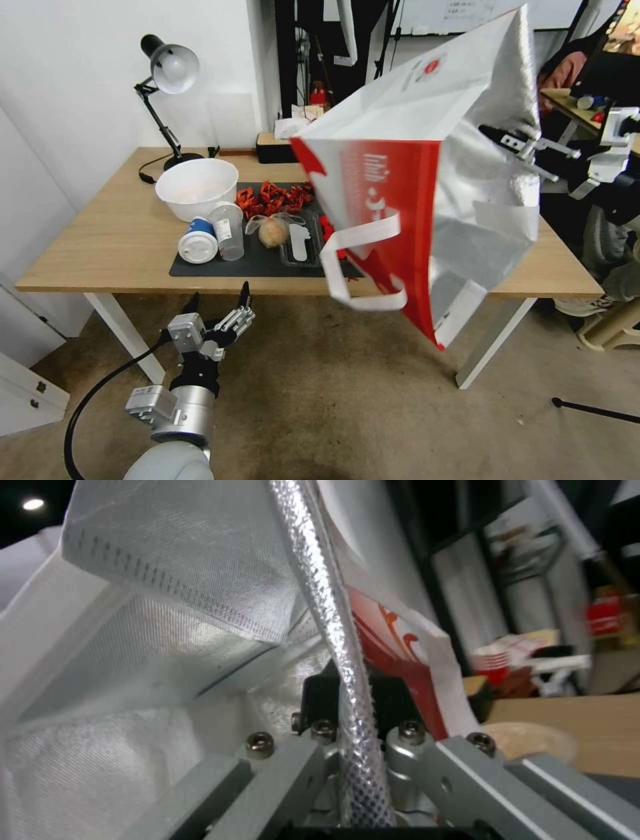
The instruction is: Pick up the food delivery bag from the floor and place it on the table.
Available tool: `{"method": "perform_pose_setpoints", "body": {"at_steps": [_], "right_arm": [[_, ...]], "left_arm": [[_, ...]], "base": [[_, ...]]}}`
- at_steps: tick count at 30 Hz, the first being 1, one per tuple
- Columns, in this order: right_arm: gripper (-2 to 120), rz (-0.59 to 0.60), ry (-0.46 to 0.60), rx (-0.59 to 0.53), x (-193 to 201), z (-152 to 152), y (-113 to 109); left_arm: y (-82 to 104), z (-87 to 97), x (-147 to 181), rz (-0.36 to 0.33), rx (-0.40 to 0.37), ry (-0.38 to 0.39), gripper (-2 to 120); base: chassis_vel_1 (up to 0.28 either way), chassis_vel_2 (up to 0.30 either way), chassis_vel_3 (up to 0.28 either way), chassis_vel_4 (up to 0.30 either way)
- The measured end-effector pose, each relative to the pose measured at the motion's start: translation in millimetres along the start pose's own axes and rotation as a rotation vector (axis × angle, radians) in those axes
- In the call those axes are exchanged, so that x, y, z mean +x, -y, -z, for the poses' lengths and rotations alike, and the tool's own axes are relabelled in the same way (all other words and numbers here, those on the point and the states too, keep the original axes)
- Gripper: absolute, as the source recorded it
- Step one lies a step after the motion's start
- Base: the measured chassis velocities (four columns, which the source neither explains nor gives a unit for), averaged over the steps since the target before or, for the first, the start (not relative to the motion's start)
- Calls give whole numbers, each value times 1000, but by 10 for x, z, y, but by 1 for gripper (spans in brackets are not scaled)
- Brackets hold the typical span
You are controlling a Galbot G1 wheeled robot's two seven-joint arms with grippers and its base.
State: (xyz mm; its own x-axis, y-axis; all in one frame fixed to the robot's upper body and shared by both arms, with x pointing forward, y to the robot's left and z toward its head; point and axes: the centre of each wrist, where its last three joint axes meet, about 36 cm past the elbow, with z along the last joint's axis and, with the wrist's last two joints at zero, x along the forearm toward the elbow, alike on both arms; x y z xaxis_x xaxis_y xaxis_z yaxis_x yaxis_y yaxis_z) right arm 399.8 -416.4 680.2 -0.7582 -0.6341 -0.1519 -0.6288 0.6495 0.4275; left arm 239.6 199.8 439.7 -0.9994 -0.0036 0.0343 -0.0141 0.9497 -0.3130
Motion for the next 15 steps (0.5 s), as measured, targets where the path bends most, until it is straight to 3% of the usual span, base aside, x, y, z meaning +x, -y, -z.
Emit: {"method": "perform_pose_setpoints", "body": {"at_steps": [1, 5, 8, 15], "right_arm": [[0, -71, 30, -4, -18, 35, -29], [0, -143, 54, -22, -29, 60, -63], [0, -275, 96, -63, -37, 111, -116], [0, -425, 107, -107, -19, 182, -121]], "left_arm": [[-1, 0, 1, 1, -1, 0, 100], [-3, -1, 3, 1, -2, -1, 100], [-9, -15, 9, 3, -7, 0, 100], [-8, -23, 22, 5, -12, -1, 100]], "base": [[0, 0, 0, 0], [0, 0, 0, 0], [0, 0, 0, 0], [0, 0, 0, 0]]}}
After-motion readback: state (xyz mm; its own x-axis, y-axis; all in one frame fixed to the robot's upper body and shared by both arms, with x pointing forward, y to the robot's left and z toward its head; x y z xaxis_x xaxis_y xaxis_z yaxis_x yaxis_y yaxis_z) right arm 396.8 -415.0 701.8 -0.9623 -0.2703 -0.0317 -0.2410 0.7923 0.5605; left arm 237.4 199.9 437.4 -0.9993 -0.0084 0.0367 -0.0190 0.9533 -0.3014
